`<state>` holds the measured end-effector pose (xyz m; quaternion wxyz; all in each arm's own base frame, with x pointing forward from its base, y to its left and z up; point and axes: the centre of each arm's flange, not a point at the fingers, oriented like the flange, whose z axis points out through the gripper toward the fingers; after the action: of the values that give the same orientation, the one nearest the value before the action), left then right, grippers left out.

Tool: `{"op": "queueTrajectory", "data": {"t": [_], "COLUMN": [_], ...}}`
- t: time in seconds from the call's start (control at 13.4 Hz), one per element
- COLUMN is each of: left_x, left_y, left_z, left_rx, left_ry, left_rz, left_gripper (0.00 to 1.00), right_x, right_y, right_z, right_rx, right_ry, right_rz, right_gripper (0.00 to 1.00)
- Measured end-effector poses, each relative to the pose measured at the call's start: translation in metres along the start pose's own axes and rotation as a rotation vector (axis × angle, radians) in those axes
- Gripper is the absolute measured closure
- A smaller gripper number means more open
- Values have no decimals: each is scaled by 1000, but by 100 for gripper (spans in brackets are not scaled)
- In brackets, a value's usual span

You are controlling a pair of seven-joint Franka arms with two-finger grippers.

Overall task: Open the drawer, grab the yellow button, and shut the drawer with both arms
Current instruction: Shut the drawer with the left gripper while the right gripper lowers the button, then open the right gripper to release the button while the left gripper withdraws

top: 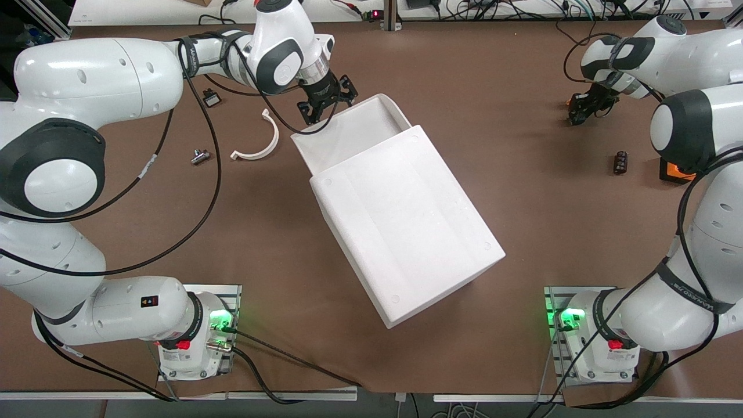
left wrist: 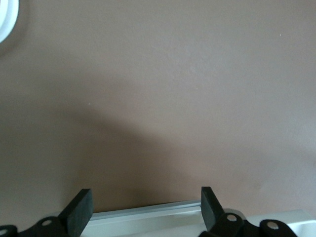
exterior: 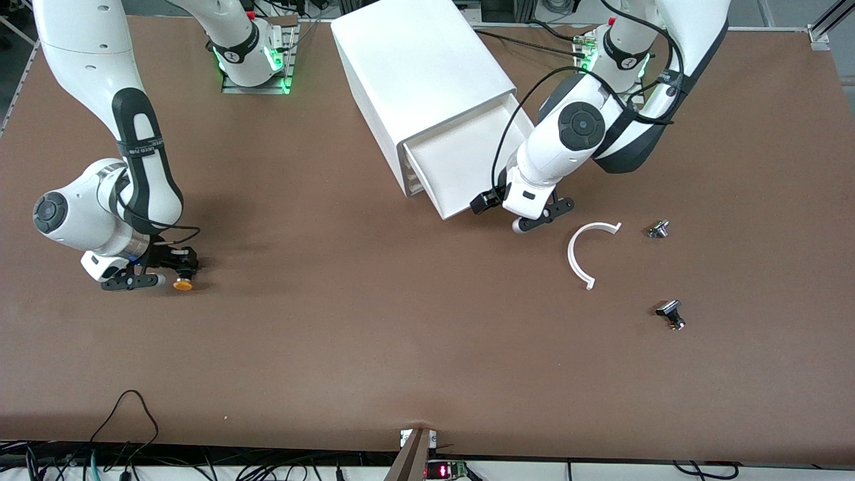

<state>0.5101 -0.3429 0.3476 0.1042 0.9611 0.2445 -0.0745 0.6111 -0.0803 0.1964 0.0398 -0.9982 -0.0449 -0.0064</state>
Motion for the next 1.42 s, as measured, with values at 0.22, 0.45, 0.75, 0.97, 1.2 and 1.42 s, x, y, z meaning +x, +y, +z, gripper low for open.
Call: {"op": "queueTrajectory", "data": {"t": [0.22, 0.45, 0.75, 0.97, 1.2, 1.42], "left_x": [-19, -42, -67, -85, -106, -118], "left_y": [5, 10, 13, 13, 11, 13], "left_z": [5, 10, 18, 25, 30, 30], "left_rx": [6, 16, 31, 57, 121, 133], "left_ry": [-13, -28, -46, -65, -98, -104], "left_rz": [-11, -4, 11, 30, 60, 46], "left_gripper": [2, 2, 2, 2, 2, 2], "right_x": [5, 12, 21, 27, 28, 30], "right_y": [-6, -12, -23, -36, -41, -55], "right_z": [-5, -19, -58, -100, -140, -167], "right_rx": [3, 6, 24, 19, -11, -31], "right_ry": [12, 39, 99, 140, 166, 188], "right_rz": [-9, -20, -39, -94, -156, -211], "right_gripper": [10, 1, 1, 1, 1, 1]}}
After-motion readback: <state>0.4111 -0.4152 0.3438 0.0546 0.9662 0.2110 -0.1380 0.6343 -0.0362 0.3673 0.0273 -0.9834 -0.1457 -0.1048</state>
